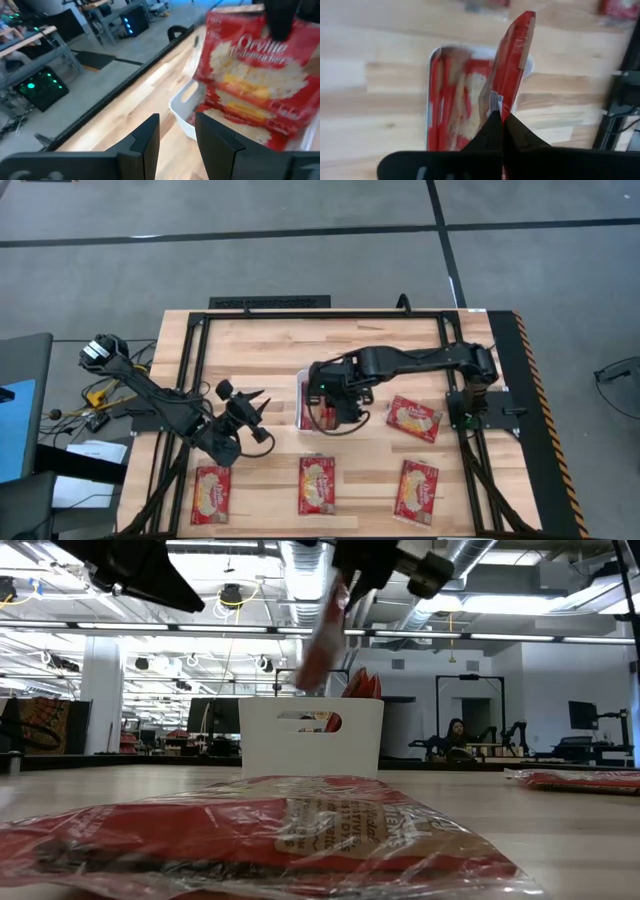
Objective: Sort popcorn bags into baskets
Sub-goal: Put the red popcorn bag into the white bin
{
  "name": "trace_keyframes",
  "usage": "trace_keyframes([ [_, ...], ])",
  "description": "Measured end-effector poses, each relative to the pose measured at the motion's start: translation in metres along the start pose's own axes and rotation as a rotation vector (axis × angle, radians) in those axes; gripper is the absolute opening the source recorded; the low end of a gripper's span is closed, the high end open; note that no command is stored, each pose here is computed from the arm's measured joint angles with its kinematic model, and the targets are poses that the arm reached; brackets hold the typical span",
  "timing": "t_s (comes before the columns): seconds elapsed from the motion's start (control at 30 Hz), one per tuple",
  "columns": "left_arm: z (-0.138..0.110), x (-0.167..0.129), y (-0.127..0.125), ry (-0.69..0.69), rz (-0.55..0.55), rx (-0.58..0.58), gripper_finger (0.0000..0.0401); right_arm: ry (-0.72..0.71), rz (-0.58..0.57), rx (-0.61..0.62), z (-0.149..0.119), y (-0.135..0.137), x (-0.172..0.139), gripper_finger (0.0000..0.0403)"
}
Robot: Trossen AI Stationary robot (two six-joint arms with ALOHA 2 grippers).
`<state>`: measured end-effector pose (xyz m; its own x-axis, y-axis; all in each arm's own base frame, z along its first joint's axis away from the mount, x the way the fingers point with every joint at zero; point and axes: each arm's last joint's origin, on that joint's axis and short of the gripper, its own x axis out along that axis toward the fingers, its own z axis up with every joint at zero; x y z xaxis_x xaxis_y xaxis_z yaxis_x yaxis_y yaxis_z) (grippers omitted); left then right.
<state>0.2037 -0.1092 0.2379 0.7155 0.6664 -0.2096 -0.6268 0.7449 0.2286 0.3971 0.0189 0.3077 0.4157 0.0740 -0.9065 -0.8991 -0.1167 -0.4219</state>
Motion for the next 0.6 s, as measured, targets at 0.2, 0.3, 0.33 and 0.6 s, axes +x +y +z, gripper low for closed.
trace_keyframes([
  [0.2, 0.001, 0.007, 0.004, -0.001, 0.049, -0.010, 0.0116, -0.016, 0.042, -0.010, -0.019, 0.004, 0.009, 0.0005],
  [0.3, 0.002, 0.011, 0.005, 0.006, 0.063, -0.014, 0.0116, -0.049, 0.049, -0.012, -0.024, 0.004, 0.013, 0.0004],
  [0.33, 0.002, 0.013, 0.006, 0.007, 0.068, -0.015, 0.0116, -0.056, 0.052, -0.010, -0.025, 0.004, 0.015, 0.0004],
  [0.6, 0.002, 0.019, 0.008, 0.028, 0.072, -0.020, 0.0116, -0.118, 0.042, 0.001, -0.028, 0.005, 0.014, 0.0004],
])
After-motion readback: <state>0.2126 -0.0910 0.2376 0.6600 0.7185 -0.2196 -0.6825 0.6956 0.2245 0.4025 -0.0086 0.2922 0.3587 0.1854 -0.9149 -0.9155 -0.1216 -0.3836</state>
